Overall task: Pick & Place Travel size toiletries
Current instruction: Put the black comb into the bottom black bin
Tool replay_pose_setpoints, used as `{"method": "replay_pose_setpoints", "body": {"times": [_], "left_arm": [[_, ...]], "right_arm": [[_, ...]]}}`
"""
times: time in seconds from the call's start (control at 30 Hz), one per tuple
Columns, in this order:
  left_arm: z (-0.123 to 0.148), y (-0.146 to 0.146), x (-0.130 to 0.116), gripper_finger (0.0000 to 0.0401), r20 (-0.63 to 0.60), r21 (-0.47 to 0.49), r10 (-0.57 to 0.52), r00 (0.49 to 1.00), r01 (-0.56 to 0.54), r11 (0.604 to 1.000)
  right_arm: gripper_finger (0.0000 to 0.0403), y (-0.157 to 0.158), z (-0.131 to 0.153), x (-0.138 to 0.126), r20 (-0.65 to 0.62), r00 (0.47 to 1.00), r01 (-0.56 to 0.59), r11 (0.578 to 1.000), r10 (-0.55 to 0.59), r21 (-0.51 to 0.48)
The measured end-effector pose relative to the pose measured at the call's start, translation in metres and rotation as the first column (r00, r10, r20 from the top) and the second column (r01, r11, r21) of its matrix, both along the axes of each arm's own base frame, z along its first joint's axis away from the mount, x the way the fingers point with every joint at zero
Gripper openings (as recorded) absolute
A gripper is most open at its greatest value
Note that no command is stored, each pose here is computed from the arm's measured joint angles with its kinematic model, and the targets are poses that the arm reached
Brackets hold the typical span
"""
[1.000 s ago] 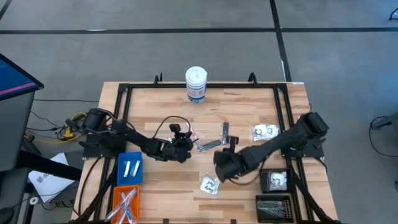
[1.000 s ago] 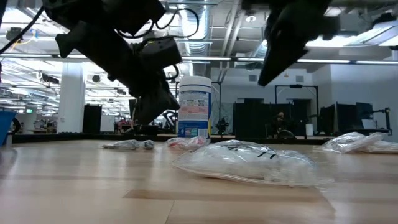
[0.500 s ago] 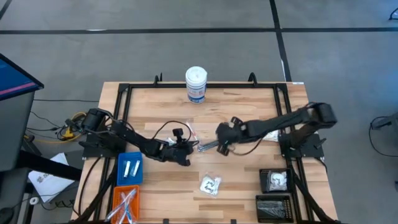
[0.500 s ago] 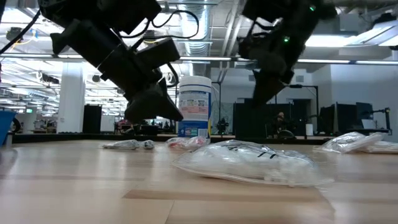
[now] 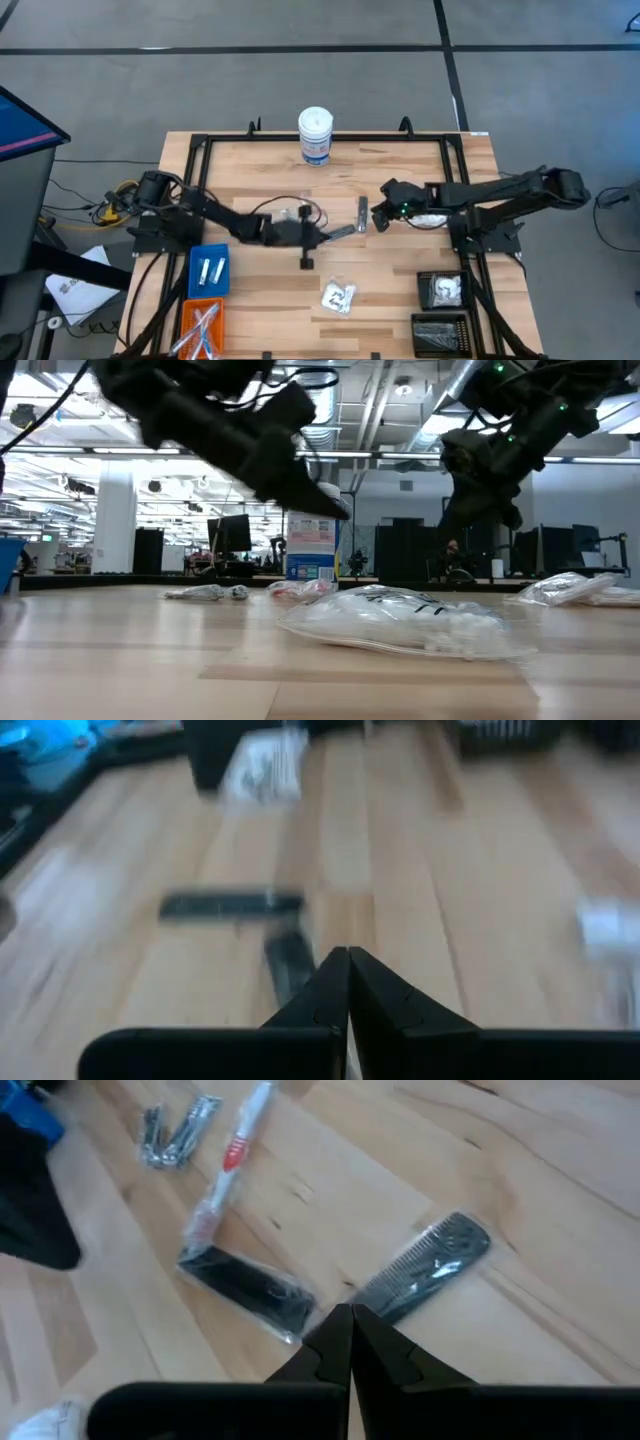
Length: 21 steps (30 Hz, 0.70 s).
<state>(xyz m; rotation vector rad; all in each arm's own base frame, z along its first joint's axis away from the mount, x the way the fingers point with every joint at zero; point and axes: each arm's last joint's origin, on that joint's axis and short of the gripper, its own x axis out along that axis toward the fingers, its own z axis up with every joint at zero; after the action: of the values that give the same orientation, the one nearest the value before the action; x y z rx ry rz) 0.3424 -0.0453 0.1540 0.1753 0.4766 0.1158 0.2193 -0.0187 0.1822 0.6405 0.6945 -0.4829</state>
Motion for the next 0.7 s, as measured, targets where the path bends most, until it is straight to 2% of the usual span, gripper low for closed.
{"method": "replay_pose_setpoints", "body": {"times": [0.13, 0.2, 0.37, 0.47, 0.6, 0.7], "left_arm": [[0.017, 0.032, 0.017, 0.0, 0.061, -0.04, 0.035, 0.997, -0.033, 0.999], [0.017, 0.044, 0.024, 0.0, 0.064, -0.057, 0.033, 0.997, -0.029, 0.998], [-0.018, 0.055, 0.041, 0.0, -0.032, -0.073, 0.028, 0.999, -0.03, 0.997], [-0.037, 0.06, 0.06, 0.0, -0.061, -0.099, -0.002, 0.998, -0.005, 0.995], [-0.052, 0.059, 0.077, 0.0, -0.07, -0.096, -0.005, 0.998, -0.002, 0.995], [-0.053, 0.056, 0.084, 0.0, -0.072, -0.104, -0.018, 0.997, 0.01, 0.994]], "right_arm": [[0.0, -0.001, -0.007, 0.002, -0.027, 0.999, 0.047, 0.998, -0.046, 0.043], [0.0, -0.002, -0.012, 0.004, -0.045, 0.996, 0.081, 0.995, -0.078, 0.065], [0.0, -0.007, -0.025, 0.008, -0.102, 0.988, 0.124, 0.987, -0.114, 0.099], [0.0, -0.009, -0.032, 0.011, -0.118, 0.986, 0.132, 0.985, -0.119, 0.107], [0.0, -0.01, -0.039, 0.015, -0.127, 0.985, 0.133, 0.982, -0.116, 0.134], [0.0, -0.009, -0.044, 0.017, -0.152, 0.983, 0.13, 0.981, -0.107, 0.145]]}}
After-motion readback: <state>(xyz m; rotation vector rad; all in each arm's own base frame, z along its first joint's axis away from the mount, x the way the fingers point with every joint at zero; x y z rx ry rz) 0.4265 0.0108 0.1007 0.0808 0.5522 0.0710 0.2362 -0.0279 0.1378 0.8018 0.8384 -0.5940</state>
